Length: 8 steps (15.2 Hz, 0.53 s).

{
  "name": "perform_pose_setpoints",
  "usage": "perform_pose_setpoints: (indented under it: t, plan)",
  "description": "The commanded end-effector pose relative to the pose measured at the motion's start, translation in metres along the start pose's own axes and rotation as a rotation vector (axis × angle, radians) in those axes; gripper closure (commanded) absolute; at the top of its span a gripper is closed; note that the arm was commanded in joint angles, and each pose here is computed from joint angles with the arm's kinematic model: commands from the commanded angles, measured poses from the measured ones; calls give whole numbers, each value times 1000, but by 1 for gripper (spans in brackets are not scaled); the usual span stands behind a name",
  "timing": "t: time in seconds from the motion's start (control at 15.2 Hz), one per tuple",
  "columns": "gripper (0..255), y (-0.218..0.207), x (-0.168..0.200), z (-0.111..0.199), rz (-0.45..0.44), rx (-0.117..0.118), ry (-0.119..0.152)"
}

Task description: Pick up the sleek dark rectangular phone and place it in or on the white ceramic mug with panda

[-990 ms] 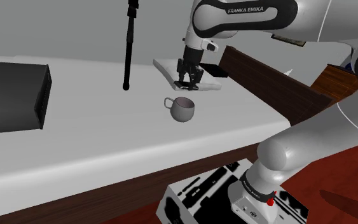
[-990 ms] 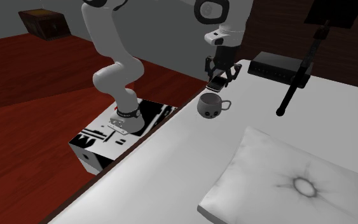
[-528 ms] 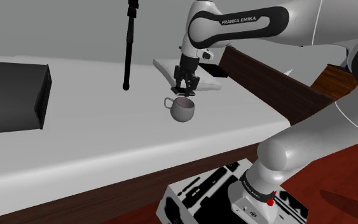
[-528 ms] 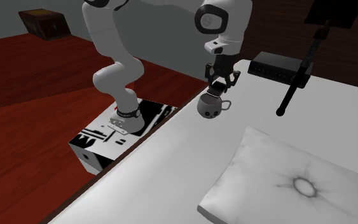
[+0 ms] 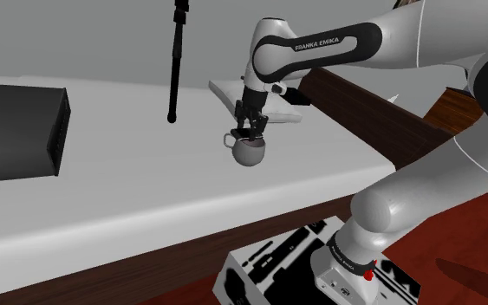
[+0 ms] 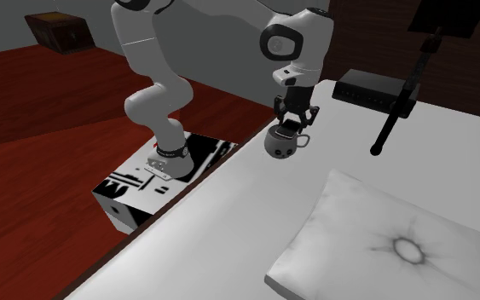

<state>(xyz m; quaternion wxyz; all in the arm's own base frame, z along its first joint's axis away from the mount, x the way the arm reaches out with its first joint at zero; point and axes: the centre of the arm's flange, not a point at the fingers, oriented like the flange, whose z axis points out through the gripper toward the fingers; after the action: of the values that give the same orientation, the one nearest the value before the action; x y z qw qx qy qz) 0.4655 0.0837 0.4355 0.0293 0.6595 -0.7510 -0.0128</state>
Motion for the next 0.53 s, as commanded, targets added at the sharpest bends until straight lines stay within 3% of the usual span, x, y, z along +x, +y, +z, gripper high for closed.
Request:
perform_pose_setpoints:
  t: [0.0, 0.33, 0.4, 0.46]
  plan:
    - [255, 0, 0, 2, 0, 0, 0]
    - [255, 0, 0, 2, 0, 0, 0]
    - [0, 0, 0, 2, 0, 0, 0]
    - [0, 0, 0, 2, 0, 0, 0]
